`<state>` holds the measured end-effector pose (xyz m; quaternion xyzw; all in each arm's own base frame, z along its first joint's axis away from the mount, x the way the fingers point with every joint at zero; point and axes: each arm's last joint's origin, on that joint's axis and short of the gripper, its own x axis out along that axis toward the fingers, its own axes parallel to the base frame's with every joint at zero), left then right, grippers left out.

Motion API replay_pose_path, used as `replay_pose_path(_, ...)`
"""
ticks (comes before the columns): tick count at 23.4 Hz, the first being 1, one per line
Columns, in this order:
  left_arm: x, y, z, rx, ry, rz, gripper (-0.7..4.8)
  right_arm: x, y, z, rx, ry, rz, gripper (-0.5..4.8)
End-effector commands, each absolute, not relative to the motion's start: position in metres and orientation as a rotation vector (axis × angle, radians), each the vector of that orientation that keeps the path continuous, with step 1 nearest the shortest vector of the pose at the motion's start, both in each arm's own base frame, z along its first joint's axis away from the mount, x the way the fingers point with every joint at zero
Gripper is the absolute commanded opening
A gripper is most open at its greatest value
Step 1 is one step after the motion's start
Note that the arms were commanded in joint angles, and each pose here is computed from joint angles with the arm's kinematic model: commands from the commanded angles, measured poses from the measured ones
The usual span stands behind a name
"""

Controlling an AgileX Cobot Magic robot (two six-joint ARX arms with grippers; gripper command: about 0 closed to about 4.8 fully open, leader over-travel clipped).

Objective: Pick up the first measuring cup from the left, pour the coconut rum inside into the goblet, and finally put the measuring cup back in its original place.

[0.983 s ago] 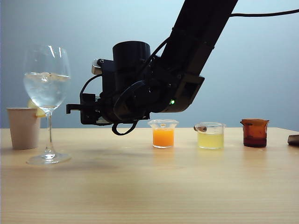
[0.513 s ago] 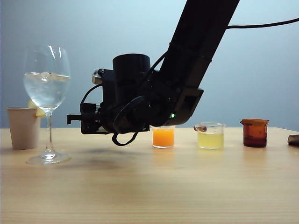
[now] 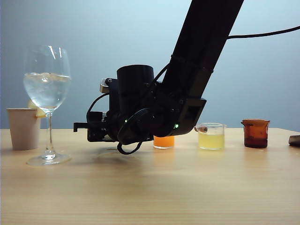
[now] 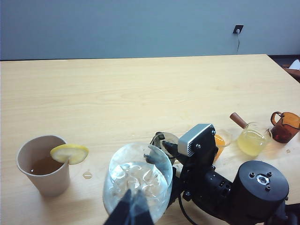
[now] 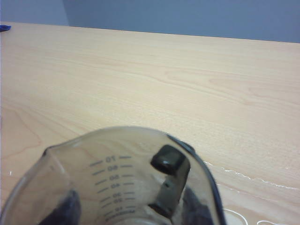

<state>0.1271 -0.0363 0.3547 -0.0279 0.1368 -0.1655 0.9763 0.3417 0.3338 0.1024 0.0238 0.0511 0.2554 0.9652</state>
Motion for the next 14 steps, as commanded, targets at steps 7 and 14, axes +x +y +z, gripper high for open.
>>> replay_pose_path(7,0.1266,-0.0361,0.3566,-0.057,0.259,-0.337,-0.04,0.3423,0.3346,0.1042,0.017,0.065,0.518,0.76)
replay_pose_path(14,0.1265,-0.0361,0.3565,-0.057,0.259,-0.337,-0.04,0.3433,0.3335,0.1038,0.015,0.069,0.514,0.76)
